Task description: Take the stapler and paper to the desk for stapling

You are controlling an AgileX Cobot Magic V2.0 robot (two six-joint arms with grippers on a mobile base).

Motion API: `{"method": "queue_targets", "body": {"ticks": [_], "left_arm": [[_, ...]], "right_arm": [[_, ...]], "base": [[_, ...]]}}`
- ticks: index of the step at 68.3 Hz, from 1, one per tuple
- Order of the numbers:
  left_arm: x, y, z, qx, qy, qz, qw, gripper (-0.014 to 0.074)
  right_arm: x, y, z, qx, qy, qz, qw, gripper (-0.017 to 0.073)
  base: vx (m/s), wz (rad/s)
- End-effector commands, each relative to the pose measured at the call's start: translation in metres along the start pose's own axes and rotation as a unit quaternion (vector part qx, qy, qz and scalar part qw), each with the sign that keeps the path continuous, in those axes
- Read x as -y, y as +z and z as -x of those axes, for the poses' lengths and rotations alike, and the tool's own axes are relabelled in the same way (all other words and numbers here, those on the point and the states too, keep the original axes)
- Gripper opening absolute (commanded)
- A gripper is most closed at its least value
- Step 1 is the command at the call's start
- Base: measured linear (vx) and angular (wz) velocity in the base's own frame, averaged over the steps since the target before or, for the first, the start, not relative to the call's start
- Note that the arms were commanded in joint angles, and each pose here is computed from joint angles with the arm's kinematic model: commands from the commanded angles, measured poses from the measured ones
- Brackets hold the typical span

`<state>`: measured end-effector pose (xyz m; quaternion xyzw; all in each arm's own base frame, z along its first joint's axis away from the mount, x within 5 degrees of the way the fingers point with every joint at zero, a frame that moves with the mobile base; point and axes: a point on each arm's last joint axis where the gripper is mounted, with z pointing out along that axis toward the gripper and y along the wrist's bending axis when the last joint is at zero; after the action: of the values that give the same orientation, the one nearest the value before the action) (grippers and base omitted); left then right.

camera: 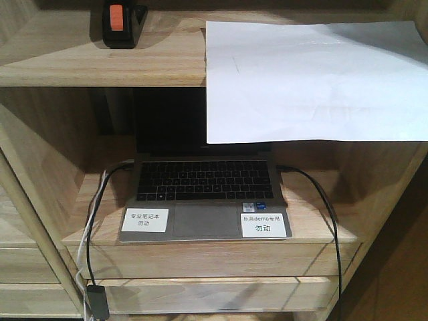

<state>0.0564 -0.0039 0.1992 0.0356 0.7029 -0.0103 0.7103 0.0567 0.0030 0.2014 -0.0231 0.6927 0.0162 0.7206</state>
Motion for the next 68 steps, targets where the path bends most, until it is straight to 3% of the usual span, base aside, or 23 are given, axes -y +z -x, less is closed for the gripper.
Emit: {"method": "queue_targets", "body": {"ticks": [1,17,28,33,39,48,68], "left_arm": [[0.000,-0.001,0.003,0.035,-0.005,0.001,0.999,-0.0006],[-0.001,-0.001,0.005,0.048,-0.006,0.002,0.999,-0.0006],[-0.002,-0.005,0.027,0.131,-0.009,0.010,0.991,-0.0006],[-0.003,-0.008,0.041,0.150,-0.024,0.008,0.988,-0.0006],[-0.003,-0.010,0.061,0.161,-0.024,0.008,0.987,-0.0006],[-0.004,-0.007,0.095,0.138,-0.022,0.003,0.990,-0.0006],[-0.004,0.017,0.165,0.014,-0.017,-0.012,1.000,-0.0006]], "right_arm": [[-0.001,0.000,-0.001,0.029,-0.003,0.002,1.000,-0.0009],[-0.001,0.000,-0.001,0.029,-0.003,0.002,1.000,-0.0009],[-0.001,0.000,-0.001,0.029,-0.003,0.002,1.000,-0.0009],[-0.001,0.000,-0.001,0.029,-0.003,0.002,1.000,-0.0009],[-0.001,0.000,-0.001,0.029,-0.003,0.002,1.000,-0.0009],[-0.001,0.000,-0.001,0.029,-0.003,0.002,1.000,-0.0009],[-0.001,0.000,-0.001,0.029,-0.003,0.002,1.000,-0.0009]], "base": [[0.00,0.00],[0.00,0.00],[0.00,0.00],[0.00,0.00],[0.00,0.00],[0.00,0.00],[0.00,0.00]]}}
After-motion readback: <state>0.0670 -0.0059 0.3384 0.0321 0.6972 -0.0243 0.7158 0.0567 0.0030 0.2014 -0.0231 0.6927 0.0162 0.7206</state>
